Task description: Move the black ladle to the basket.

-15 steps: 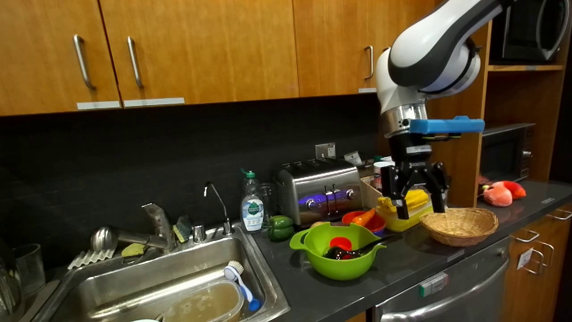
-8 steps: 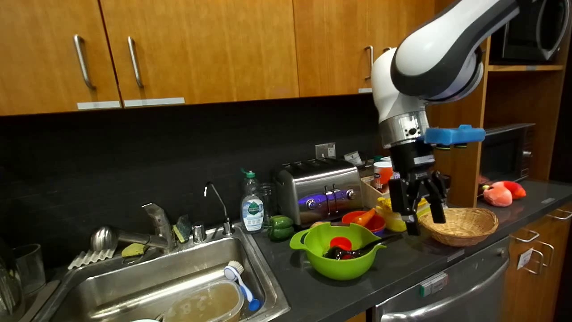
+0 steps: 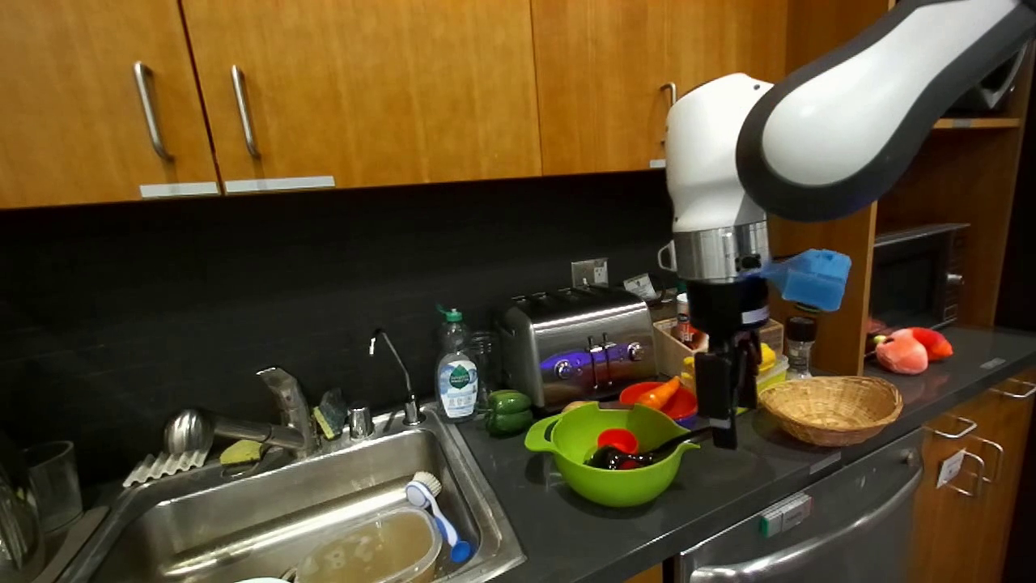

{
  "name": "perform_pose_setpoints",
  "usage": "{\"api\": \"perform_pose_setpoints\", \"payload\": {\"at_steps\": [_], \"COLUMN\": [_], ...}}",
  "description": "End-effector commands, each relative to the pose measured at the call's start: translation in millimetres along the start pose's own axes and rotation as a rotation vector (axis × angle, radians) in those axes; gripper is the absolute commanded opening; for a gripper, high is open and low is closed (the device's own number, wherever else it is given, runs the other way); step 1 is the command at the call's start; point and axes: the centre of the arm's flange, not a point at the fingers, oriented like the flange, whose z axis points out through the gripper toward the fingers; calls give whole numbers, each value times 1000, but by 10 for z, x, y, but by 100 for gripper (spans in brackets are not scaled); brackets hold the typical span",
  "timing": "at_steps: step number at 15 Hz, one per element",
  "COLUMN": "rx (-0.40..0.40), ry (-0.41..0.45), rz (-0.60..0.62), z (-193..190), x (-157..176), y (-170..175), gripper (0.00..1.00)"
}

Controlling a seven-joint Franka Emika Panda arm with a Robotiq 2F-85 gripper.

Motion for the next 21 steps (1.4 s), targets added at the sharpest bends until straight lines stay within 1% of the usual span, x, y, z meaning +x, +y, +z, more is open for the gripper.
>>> {"api": "perform_pose_setpoints", "payload": {"at_steps": [1,3,4,5,7,8,9,11,14,15,16,17,18,19,21], "rx": [-75,-107,-121,-132,-139,-130,-122,-119,-115,-70,-33,-29,-55,-70,-88], "ry": [184,305,366,422,472,470,452,456,455,473,474,469,481,472,472], "rz": [-54,-67,-52,-19,81,101,54,85,91,82,75,76,81,98,120], "z": [-114,-246,-322,-386,-490,-513,-529,-542,-538,-683,-750,-778,-777,-753,-765], "x": [207,383,494,602,763,773,565,642,669,501,441,437,490,597,690], "y": [-72,-52,-25,9,118,162,174,243,235,232,212,163,146,184,273], "gripper": [100,100,100,100,100,100,100,100,100,100,100,100,100,100,100]}}
